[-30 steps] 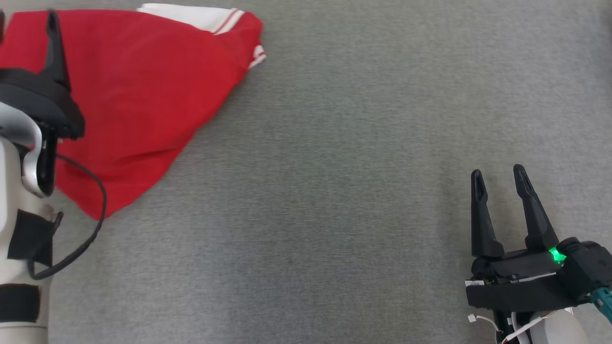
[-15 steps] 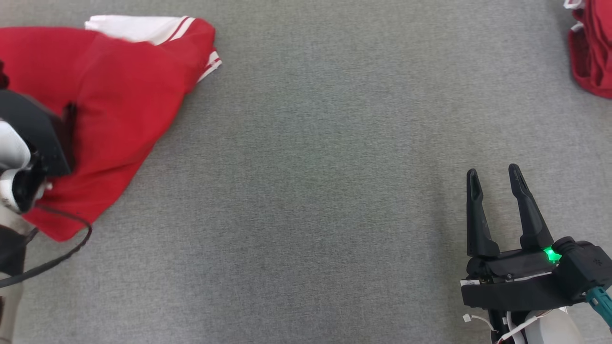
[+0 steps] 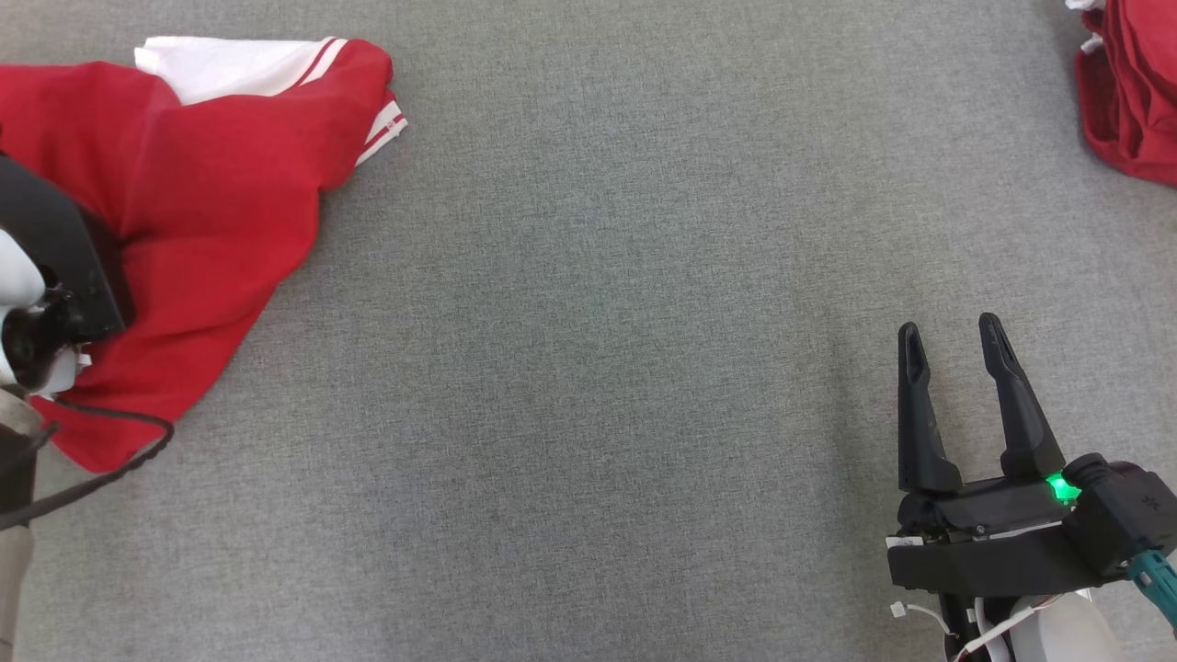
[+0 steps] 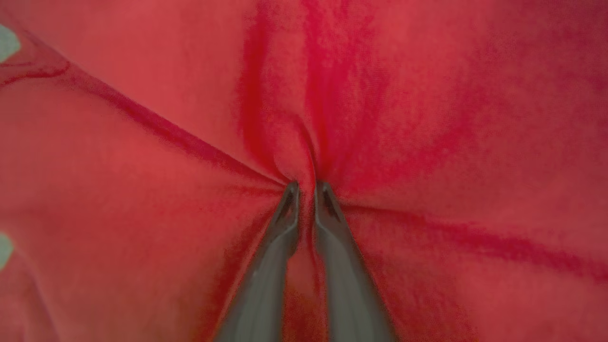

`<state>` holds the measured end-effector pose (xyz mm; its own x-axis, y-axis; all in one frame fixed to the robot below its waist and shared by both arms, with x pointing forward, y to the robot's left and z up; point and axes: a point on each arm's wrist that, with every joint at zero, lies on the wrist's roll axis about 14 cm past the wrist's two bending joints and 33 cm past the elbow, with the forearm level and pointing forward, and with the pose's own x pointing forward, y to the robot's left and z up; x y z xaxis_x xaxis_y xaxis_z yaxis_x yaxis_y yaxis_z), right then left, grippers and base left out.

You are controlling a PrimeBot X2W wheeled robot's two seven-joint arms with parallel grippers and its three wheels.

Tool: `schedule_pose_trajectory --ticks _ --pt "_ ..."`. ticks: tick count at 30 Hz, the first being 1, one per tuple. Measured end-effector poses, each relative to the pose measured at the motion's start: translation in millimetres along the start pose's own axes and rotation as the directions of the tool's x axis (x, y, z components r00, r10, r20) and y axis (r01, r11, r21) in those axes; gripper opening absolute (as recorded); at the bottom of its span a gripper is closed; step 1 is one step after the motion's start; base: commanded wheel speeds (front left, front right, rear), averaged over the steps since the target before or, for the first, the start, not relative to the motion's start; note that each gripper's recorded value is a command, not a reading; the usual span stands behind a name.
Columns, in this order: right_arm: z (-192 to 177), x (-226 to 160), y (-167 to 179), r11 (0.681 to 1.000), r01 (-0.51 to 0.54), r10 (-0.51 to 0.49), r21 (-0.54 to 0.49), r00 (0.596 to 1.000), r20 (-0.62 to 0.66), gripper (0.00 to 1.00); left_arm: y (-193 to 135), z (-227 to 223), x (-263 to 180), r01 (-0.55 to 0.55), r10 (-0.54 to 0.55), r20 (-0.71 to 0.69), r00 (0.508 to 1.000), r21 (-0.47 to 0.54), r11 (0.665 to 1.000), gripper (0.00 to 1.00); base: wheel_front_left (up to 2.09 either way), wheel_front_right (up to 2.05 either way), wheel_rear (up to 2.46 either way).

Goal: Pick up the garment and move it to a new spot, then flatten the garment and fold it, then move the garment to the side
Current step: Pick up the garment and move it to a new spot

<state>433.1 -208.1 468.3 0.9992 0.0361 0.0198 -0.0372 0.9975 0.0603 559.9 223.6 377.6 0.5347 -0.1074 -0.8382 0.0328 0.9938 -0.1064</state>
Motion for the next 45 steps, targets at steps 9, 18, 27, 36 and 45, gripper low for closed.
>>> schedule_pose_trajectory --ticks 9,18,27,36,45 --pt "6.7 -1.1 2.5 1.000 -0.008 0.008 -0.001 1.000 0.015 1.00 -6.9 23.8 -17.0 0.003 -0.014 0.165 0.986 0.065 0.998 0.00 0.00 0.00 0.00" --pt "23.8 -7.6 12.2 1.000 -0.020 0.019 0.023 0.998 0.057 1.00 -34.4 102.9 -84.8 -0.014 -0.095 0.517 0.851 0.201 0.979 0.00 0.00 0.00 0.00" --pt "41.5 -20.9 14.2 0.998 -0.006 0.000 0.059 0.995 0.099 1.00 -92.6 161.5 -166.8 -0.018 -0.252 0.714 0.653 0.348 0.937 0.00 0.00 0.00 0.00" --pt "48.8 -42.0 -1.0 0.995 0.058 -0.067 0.078 0.992 0.110 1.00 -178.7 188.7 -232.0 0.032 -0.475 0.756 0.450 0.518 0.855 0.00 0.00 0.00 0.00" --pt "56.0 -71.7 -28.5 0.984 0.159 -0.167 0.075 0.979 0.118 1.00 -277.1 183.8 -271.8 0.116 -0.676 0.679 0.288 0.676 0.728 0.00 0.00 0.00 0.00"
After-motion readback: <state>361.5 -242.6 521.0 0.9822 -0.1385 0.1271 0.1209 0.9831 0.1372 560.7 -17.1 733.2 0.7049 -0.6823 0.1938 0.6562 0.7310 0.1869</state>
